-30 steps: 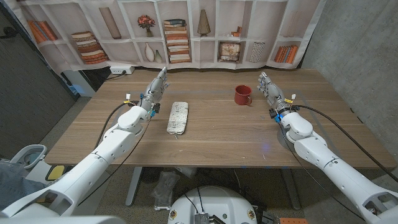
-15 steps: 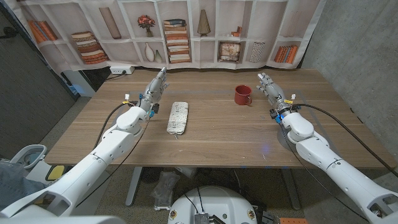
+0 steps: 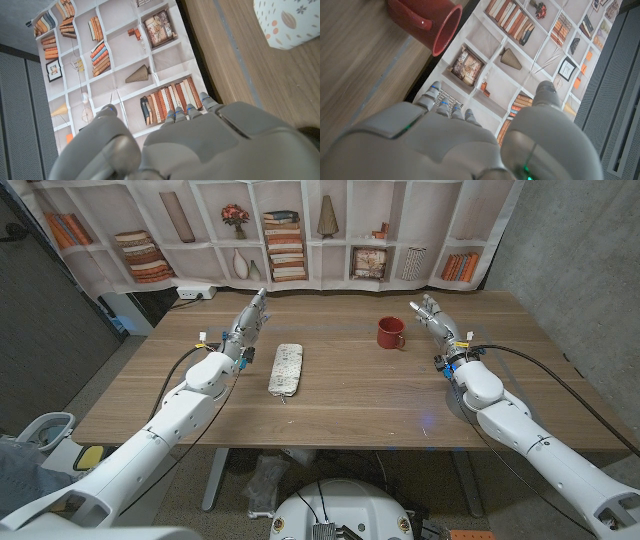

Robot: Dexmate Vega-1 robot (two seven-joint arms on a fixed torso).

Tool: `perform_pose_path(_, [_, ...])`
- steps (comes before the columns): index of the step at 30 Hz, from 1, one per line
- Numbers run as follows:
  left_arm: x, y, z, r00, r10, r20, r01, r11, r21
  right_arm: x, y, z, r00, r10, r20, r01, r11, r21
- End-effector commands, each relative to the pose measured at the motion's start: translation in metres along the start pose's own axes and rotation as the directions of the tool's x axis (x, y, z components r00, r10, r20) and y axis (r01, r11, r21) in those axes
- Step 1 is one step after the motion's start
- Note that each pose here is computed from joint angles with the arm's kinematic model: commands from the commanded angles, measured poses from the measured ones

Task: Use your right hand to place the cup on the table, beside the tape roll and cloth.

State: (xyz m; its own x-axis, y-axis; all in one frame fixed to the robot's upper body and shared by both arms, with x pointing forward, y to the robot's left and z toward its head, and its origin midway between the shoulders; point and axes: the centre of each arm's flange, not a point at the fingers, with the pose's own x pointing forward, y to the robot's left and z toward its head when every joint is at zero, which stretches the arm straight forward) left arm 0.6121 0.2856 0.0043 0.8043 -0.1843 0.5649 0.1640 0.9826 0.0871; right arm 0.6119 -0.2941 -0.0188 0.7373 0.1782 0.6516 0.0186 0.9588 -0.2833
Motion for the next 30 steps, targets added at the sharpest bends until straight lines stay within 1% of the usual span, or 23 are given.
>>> perform_pose_path(1, [-0.002, -0.002, 0.000, 1.000, 0.008, 0.000, -0.008, 1.000, -0.005, -0.002, -0.002, 0.003, 0.999, -0.032, 0.001, 0.032, 0.997, -0.075])
perform_pose_path(6, [-0.001, -0.001, 0.002, 1.000, 0.016, 0.000, -0.016, 1.000, 0.002, -0.002, -0.002, 0.004, 1.000, -0.031, -0.004, 0.031, 0.993, -0.111])
perform_pose_path(11, [-0.001, -0.002, 0.004, 1.000, 0.013, -0.004, -0.013, 1.000, 0.008, -0.003, -0.001, 0.004, 0.999, -0.024, -0.022, 0.020, 0.988, -0.152])
perform_pose_path(16, [-0.002, -0.003, 0.006, 1.000, 0.014, -0.003, -0.014, 1.000, 0.014, -0.003, -0.001, 0.003, 0.999, -0.026, -0.025, 0.022, 0.985, -0.170])
perform_pose_path(23, [-0.004, -0.002, 0.009, 1.000, 0.018, -0.003, -0.018, 1.000, 0.021, -0.004, -0.001, 0.006, 0.999, -0.027, -0.040, 0.017, 0.975, -0.223])
perform_pose_path(30, [-0.006, -0.002, 0.012, 1.000, 0.018, -0.002, -0.018, 1.000, 0.025, -0.006, -0.002, 0.010, 0.999, -0.036, -0.038, 0.024, 0.962, -0.273])
